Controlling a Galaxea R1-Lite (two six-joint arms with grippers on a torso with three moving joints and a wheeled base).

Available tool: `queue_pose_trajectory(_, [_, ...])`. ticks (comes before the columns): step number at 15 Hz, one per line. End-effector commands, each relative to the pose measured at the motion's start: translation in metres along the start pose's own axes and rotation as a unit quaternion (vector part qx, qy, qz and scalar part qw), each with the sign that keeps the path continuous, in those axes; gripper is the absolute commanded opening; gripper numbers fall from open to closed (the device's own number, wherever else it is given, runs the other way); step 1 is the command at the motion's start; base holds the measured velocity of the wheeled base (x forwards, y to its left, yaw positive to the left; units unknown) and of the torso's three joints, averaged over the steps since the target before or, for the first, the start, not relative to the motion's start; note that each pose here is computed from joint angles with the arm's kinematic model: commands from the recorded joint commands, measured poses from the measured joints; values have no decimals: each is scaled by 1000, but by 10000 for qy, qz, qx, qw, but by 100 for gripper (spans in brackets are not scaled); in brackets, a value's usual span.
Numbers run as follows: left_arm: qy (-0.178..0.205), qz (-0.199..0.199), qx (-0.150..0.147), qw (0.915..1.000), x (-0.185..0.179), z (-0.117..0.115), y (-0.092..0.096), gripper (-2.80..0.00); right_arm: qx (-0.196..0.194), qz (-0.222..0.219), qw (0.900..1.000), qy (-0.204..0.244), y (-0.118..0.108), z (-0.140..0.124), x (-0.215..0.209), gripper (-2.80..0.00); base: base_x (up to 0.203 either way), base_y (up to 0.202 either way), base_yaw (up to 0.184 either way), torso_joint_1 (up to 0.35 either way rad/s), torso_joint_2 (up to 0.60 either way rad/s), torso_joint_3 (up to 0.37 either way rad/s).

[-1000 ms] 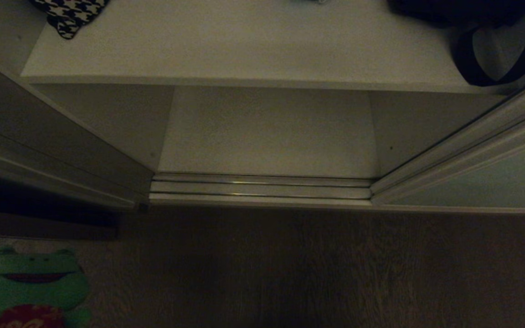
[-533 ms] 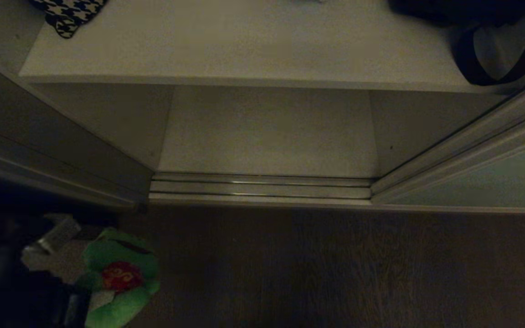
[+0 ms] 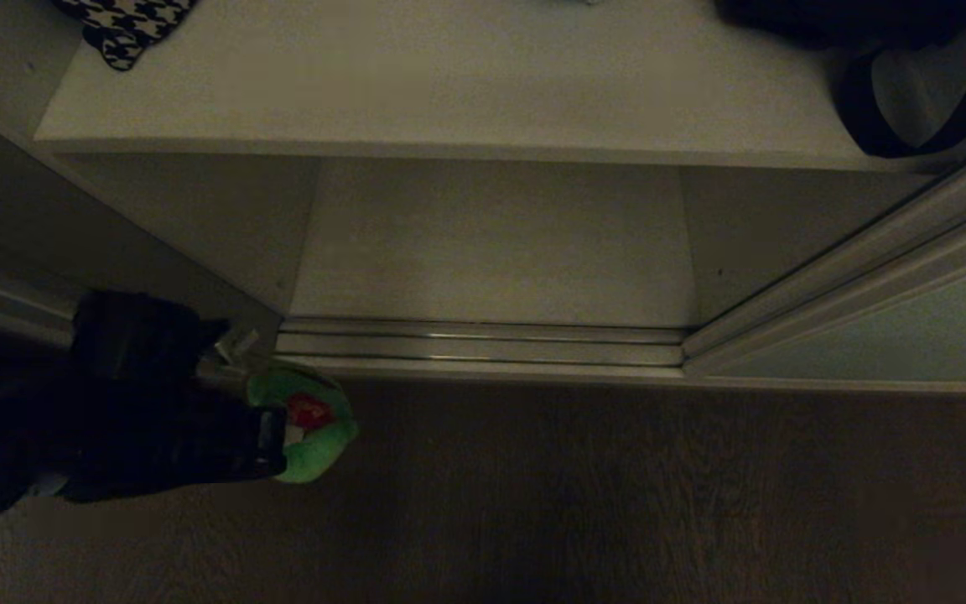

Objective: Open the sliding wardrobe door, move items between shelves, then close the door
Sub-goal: Place the green doll on the lower shelf

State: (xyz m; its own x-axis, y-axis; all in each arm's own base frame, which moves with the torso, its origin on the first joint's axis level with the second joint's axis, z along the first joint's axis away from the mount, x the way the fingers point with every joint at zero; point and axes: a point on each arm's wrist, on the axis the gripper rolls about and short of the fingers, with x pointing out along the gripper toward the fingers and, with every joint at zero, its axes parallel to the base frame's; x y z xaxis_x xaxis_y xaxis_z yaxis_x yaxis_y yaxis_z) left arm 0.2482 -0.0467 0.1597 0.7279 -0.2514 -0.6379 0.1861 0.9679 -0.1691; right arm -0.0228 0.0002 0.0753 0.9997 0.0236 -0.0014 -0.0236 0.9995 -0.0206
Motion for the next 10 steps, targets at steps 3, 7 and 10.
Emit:
queue_pose_trajectory(3, [-741, -53, -44, 9972, 26, 21, 1, -280, -4, 4, 10000, -7, 0, 0, 0, -280, 0, 0, 0, 0, 0, 0])
queue_pose_trajectory(7, [-1351, 2, -7, 9908, 50, 30, 3, -280, -4, 4, 10000, -7, 0, 0, 0, -280, 0, 0, 0, 0, 0, 0])
queue_pose_trajectory(10, [-1921, -41, 55, 9814, 78, 42, 6, -280, -4, 4, 10000, -7, 0, 0, 0, -280, 0, 0, 0, 0, 0, 0])
